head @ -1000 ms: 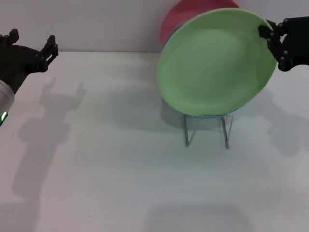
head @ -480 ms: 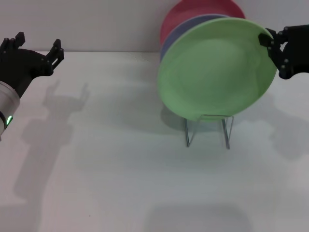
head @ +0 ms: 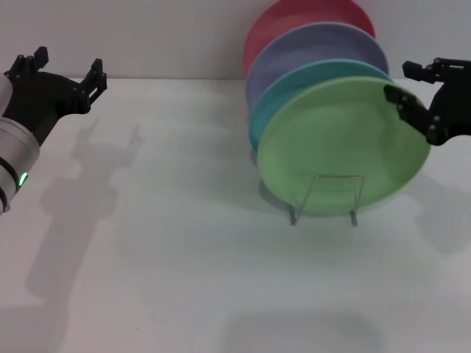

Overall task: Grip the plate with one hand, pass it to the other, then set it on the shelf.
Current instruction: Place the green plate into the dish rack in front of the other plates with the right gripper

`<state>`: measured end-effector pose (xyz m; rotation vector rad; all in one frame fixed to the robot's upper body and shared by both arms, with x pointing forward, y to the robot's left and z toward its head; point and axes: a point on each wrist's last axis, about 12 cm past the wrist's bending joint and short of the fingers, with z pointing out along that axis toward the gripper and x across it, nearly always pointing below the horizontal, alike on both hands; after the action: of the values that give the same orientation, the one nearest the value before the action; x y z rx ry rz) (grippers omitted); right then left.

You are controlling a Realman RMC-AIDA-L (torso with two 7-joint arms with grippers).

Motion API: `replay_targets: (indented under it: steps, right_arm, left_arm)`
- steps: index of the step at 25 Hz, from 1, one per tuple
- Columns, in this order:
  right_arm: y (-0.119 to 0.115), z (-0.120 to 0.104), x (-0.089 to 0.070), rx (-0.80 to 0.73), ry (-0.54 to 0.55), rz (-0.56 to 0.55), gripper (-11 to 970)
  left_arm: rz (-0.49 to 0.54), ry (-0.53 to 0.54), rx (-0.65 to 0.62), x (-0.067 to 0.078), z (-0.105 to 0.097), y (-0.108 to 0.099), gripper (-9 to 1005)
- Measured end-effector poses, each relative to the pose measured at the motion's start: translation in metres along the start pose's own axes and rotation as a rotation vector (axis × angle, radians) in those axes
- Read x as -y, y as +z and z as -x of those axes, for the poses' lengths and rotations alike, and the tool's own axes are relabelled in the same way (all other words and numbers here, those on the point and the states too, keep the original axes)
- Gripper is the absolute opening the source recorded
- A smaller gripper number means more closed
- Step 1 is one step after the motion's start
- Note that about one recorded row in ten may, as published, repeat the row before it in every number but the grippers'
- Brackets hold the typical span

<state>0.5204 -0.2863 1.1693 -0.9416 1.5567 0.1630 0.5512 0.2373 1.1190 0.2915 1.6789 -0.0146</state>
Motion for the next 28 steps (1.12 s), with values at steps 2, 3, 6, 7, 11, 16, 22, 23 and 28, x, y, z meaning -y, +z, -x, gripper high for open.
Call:
replay_targets:
  steps: [2,3,6,7,11,16,22,23,28]
  right_arm:
    - [0.001,-0.004,-0.001,-0.007,0.011,0.004,315]
    - [0.002,-0.005,-0.001,-0.01,0.016,0.006,328]
    - [0.004,-0.008,-0.002,-0.015,0.029,0.017,368]
    - [0.004,-0.008,-0.002,-0.015,0.029,0.017,381]
    - [0.009,-0.012,-0.005,-0.02,0.049,0.038,434]
    - [0.01,-0.016,-0.01,-0.021,0.071,0.072,496]
    - [0.008,-0.013,-0.017,0.0,0.077,0.125,658]
    - [0.006,-0.01,-0.018,0.017,0.083,0.126,692]
    - [-0.01,0.0,-0.013,0.133,0.103,0.088,741]
  left_arm:
    - [-0.001,0.001,-0.002,0.0,-0.001,0.001,811]
    - [-0.002,0.001,-0.004,0.0,-0.001,0.002,811]
    - [-0.006,0.003,-0.007,0.001,-0.002,0.005,811]
    - [-0.006,0.004,-0.008,0.001,-0.002,0.005,811]
    - [-0.006,0.004,-0.007,0.001,-0.002,0.006,811]
    - [-0.007,0.003,-0.008,0.002,-0.002,0.006,811]
    - [-0.008,0.001,-0.012,0.003,-0.004,0.005,811]
    - [-0.009,0.001,-0.012,0.003,-0.004,0.005,811]
    - [-0.011,0.0,-0.014,0.004,-0.004,0.005,811]
